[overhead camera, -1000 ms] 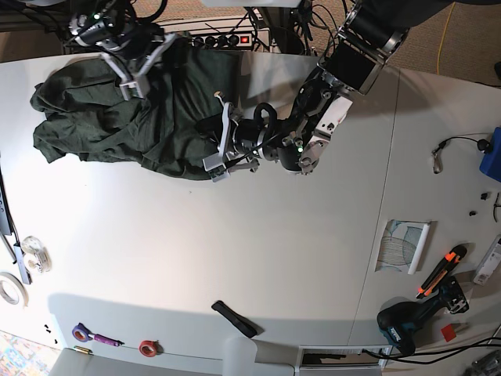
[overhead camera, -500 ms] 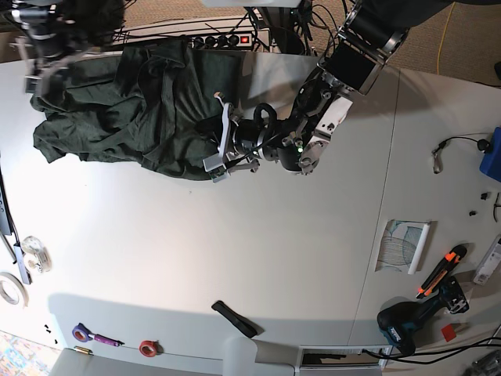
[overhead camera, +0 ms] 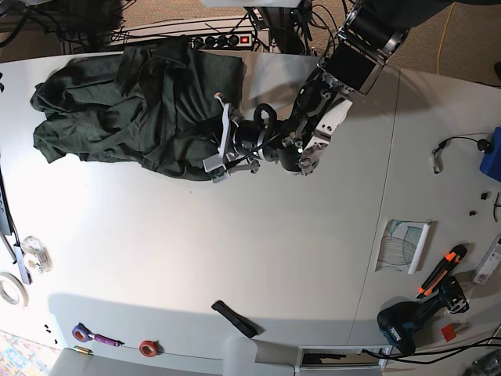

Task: Layout the t-shirt on the table in an organized manner, then fold the t-shirt properly
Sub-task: 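Hold the shirt with the left gripper while the right gripper presses the opposite end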

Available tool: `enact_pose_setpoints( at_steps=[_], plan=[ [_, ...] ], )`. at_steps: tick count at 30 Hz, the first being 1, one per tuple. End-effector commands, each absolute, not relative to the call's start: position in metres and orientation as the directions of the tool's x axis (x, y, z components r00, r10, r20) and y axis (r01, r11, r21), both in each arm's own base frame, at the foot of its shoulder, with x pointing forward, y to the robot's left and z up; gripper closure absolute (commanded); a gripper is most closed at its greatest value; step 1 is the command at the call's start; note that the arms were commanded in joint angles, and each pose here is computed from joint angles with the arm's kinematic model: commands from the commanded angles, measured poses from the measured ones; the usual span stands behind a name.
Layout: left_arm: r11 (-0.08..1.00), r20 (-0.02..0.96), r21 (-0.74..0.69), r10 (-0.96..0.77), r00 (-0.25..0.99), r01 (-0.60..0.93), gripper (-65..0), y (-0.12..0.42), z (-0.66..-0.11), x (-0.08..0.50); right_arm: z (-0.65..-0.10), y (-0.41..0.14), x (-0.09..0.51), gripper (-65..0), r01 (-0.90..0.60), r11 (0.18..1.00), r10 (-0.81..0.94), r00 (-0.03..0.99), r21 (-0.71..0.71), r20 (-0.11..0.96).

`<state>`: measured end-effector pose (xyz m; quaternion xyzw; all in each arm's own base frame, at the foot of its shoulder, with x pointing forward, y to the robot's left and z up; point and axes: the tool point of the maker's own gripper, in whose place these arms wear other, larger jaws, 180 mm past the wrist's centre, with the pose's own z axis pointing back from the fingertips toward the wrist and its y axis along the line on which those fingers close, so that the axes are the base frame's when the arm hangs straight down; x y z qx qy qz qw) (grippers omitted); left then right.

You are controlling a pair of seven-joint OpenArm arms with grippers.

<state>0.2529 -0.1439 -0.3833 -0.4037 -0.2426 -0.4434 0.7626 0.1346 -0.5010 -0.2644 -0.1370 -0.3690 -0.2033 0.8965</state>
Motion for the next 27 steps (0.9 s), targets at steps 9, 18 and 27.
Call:
enact_pose_setpoints(
  at_steps=[9, 18, 27],
  plan=[
    [0.267, 0.757, -0.377, -0.463, 0.462, 0.887, 0.0, -0.149, -0.370, 0.261, -0.260, -0.521, 0.174, -38.7, 0.281, 0.745, -0.665, 0.383, 0.605, 0.641],
    [0.258, 0.761, -0.394, -0.446, 0.471, 0.882, 0.0, -0.152, -0.367, 0.260, -0.294, -0.510, 0.196, -38.7, 0.301, 0.645, -0.750, 0.429, 0.703, 0.504],
    [0.261, 0.760, -0.390, -0.450, 0.469, 0.883, 0.0, -0.151, -0.368, 0.260, -0.359, -0.453, 0.211, -38.7, 0.315, 0.708, -0.627, 0.692, 0.632, 0.357]
  ],
)
